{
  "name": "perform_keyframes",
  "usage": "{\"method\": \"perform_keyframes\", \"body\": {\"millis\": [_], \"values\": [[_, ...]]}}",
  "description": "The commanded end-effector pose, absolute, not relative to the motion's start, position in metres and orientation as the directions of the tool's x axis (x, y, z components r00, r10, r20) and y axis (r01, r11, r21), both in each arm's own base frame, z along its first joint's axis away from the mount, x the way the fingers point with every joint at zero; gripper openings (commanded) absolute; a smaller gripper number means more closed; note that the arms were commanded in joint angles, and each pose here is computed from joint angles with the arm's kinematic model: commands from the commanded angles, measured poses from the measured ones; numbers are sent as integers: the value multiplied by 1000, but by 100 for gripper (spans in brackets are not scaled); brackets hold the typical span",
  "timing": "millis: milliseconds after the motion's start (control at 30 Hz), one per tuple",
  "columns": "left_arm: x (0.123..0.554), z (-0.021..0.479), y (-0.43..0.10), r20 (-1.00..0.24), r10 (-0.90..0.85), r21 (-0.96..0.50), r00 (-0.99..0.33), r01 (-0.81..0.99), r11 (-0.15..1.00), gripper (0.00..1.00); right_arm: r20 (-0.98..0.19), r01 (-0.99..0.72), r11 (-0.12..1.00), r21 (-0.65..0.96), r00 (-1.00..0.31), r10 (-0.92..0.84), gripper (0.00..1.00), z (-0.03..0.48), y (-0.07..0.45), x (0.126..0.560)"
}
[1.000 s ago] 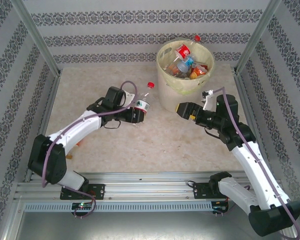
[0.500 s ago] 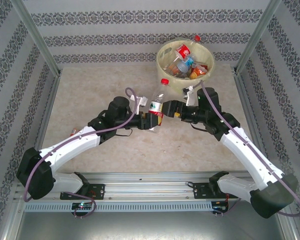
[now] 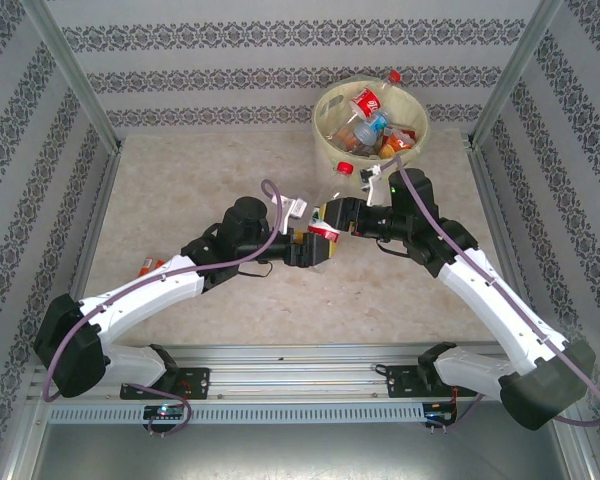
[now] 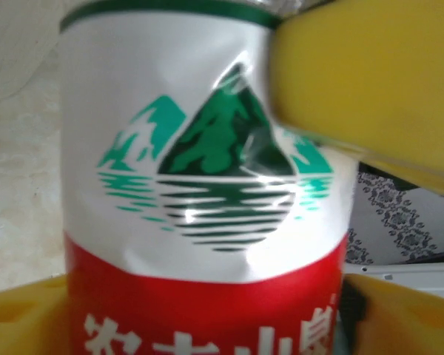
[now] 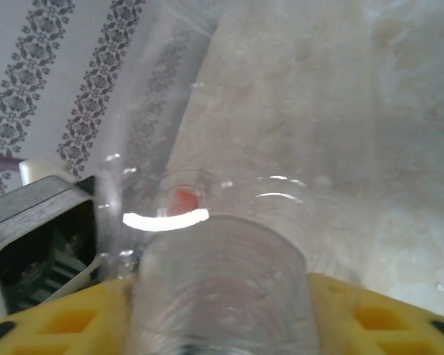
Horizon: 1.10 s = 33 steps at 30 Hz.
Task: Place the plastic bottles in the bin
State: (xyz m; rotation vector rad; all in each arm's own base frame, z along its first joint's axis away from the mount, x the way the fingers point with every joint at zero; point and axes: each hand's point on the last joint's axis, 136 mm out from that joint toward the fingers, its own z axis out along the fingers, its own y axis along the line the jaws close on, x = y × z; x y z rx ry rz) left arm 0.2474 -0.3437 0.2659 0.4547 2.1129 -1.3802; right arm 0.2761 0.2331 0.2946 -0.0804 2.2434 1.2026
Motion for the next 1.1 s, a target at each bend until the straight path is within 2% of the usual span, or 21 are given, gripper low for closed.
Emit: {"method": "perform_keyframes", "body": {"millis": [0,233,533,833,1067], "values": [[248,295,-347,-688,-60,-684,-723,619,385,100,-584,-348,620,703,-780,224,50,315,225,275],[247,308,-324,-751,-86,-612,-654,643,460,100,-684,-298,763,573,-686,246,50,343,178,284],[242,302,-303,-784,-51,-543,-619,643,539,100,-800,-115,885,452,-491,344,52,410,95,334],[235,297,-282,-798,-21,-491,-602,629,603,100,-817,-65,890,452,-429,384,53,453,74,401],[232,296,-277,-802,-1,-472,-598,631,616,100,-781,-50,861,506,-450,433,53,452,79,456]]}}
